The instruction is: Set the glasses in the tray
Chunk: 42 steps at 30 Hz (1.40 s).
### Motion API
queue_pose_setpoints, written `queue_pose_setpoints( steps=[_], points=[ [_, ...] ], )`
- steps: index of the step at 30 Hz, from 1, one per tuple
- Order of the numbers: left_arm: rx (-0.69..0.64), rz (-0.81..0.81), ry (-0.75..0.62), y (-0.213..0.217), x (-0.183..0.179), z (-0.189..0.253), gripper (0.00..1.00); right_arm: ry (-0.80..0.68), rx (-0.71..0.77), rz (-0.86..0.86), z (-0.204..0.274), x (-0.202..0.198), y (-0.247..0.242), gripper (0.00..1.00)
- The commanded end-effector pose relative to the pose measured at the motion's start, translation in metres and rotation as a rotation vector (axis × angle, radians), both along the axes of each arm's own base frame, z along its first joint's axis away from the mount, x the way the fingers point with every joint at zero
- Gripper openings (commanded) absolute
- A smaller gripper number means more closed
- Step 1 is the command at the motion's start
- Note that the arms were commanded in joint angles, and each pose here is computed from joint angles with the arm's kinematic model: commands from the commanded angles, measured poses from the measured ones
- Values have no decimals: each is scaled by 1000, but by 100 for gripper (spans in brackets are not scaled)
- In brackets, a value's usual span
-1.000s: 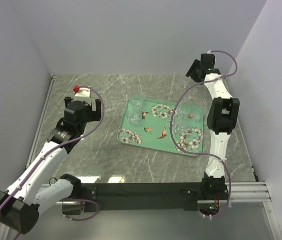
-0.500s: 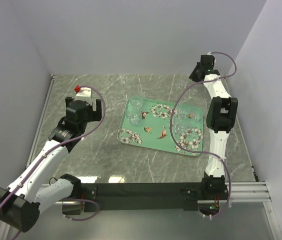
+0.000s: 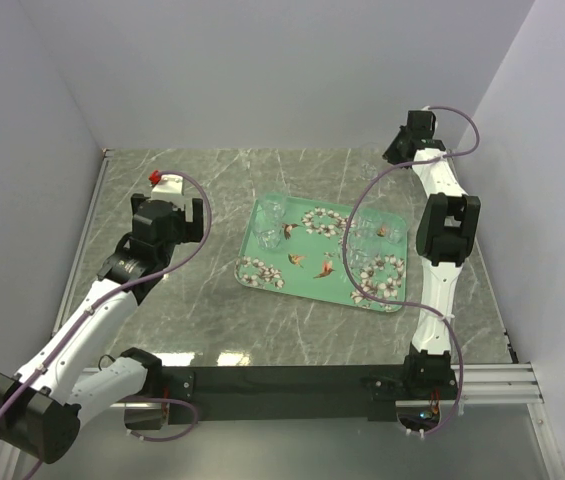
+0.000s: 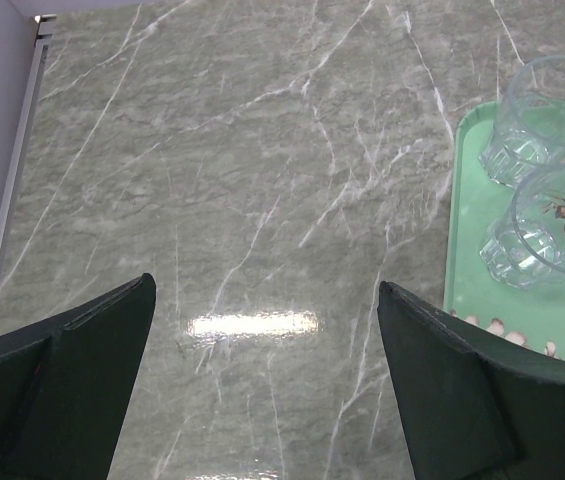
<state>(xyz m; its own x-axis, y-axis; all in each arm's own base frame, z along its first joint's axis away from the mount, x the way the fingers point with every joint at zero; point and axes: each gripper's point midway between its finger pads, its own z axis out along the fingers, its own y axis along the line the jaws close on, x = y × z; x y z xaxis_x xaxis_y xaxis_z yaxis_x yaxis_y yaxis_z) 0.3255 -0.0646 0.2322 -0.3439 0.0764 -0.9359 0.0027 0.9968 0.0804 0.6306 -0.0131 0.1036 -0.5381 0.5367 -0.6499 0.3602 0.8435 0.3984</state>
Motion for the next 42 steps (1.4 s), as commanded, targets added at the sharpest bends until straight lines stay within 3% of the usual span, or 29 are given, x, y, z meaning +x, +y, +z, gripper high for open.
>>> queue_pose_setpoints(
  steps=[1, 15, 18, 22, 23, 30, 36, 42],
  points=[
    [5, 14, -32, 3, 4, 8, 99, 15, 20, -10, -6, 2, -2, 28],
    [5, 8, -23, 1, 5, 5, 99, 61, 15, -7, -15, -6, -2, 25],
    [7, 7, -23, 1, 5, 5, 99, 61, 17, -7, -15, -6, -4, 20],
    [6, 10, -23, 2, 5, 5, 99, 51, 45, 18, -11, -9, -3, 0],
    [7, 8, -23, 2, 5, 5, 99, 43, 55, 21, -8, -9, -6, 0],
    [10, 13, -17, 3, 6, 3, 100, -135, 209, 122, 49, -9, -7, 0],
    [11, 14, -20, 3, 6, 4, 100, -273, 436, 243, 103, -31, 1, 0],
    [11, 16, -21, 3, 5, 4, 100, -317, 567, 385, 126, -61, 21, 0]
  ],
)
